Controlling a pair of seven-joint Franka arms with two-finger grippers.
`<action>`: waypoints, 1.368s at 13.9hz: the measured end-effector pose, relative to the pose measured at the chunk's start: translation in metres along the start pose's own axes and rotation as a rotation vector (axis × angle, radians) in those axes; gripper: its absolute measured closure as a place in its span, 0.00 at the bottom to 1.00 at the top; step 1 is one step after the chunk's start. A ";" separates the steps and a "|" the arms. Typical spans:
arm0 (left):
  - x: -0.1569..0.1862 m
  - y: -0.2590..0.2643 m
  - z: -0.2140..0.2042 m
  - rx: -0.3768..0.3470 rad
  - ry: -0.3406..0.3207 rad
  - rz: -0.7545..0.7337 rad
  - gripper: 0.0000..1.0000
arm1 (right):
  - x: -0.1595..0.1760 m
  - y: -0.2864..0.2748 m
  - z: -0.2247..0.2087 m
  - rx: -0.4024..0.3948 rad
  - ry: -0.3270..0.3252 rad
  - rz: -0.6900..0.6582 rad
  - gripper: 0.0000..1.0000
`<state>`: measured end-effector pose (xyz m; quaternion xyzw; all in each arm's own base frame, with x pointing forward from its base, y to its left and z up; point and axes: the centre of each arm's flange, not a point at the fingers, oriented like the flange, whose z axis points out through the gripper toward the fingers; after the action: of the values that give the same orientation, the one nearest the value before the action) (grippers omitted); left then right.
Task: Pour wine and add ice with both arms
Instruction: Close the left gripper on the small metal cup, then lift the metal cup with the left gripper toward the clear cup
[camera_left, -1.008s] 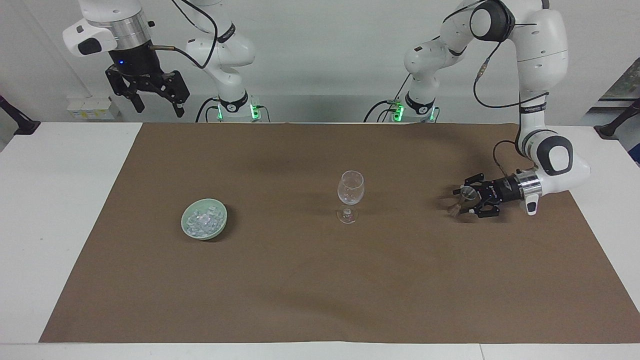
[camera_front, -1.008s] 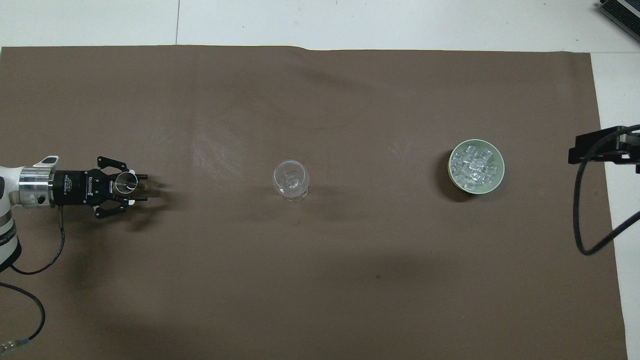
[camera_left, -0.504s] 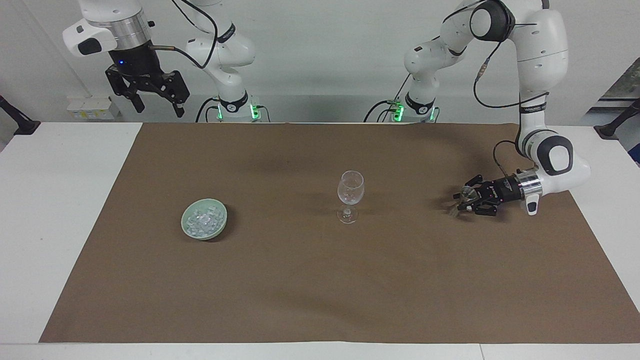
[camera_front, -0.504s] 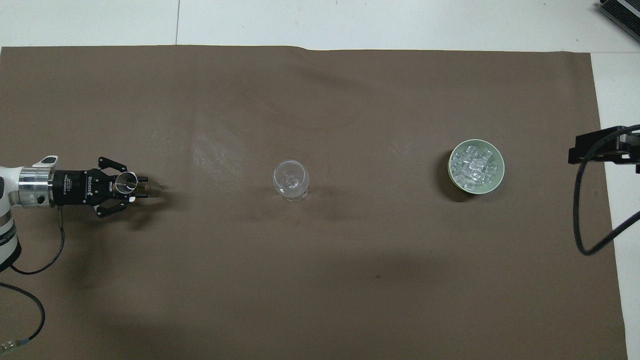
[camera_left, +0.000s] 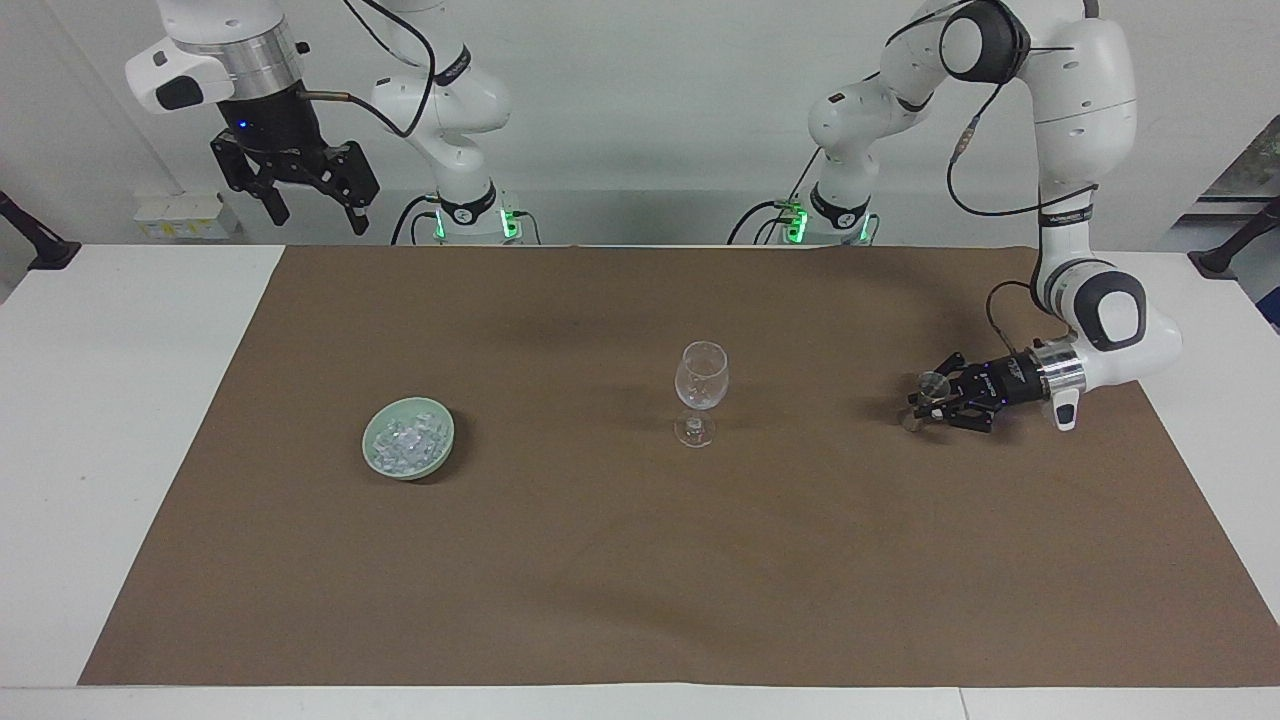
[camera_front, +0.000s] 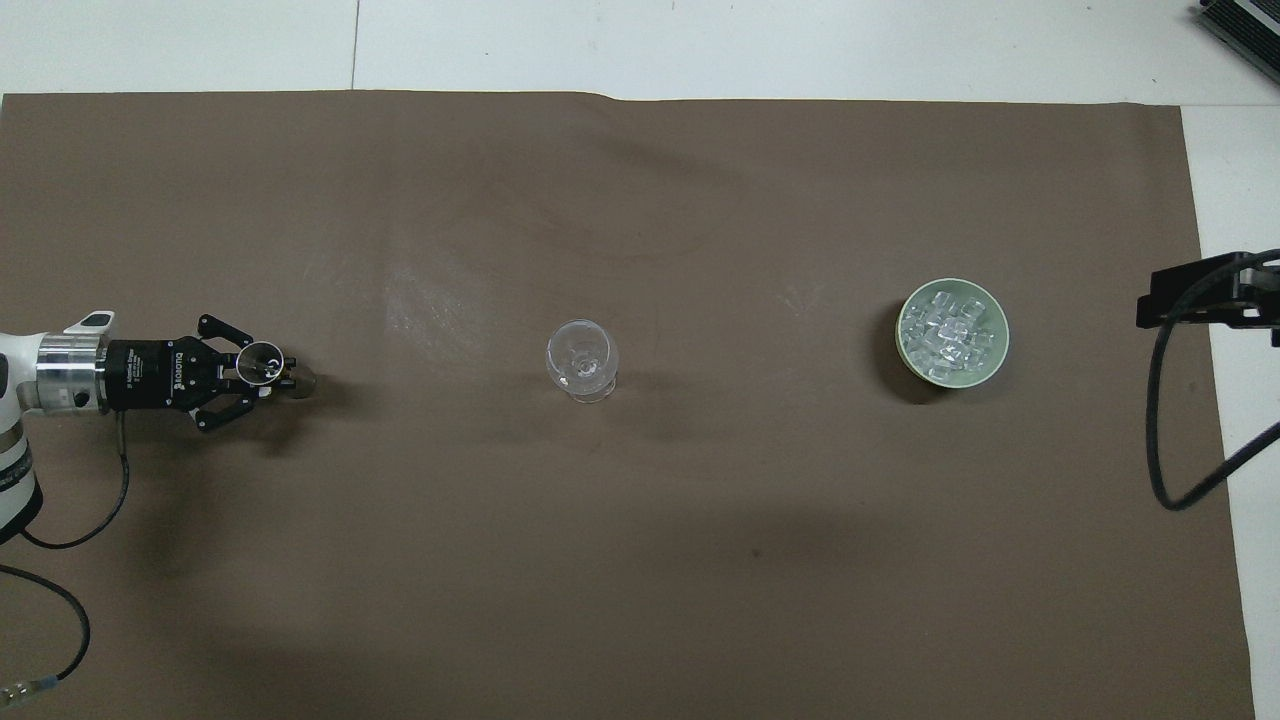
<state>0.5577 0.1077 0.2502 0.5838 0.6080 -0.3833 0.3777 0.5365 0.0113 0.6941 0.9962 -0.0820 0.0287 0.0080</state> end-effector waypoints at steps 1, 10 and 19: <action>0.000 0.000 0.000 0.000 0.000 0.000 0.78 | 0.000 0.000 0.000 0.000 0.000 0.000 0.00; 0.000 0.000 0.000 0.000 -0.001 0.000 0.78 | 0.000 0.000 0.000 0.000 0.000 0.000 0.00; -0.014 -0.003 -0.004 0.005 -0.083 0.002 0.78 | 0.000 0.000 0.000 0.000 0.000 0.000 0.00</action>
<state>0.5550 0.1049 0.2646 0.5689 0.5905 -0.4081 0.4014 0.5365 0.0113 0.6941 0.9962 -0.0820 0.0287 0.0080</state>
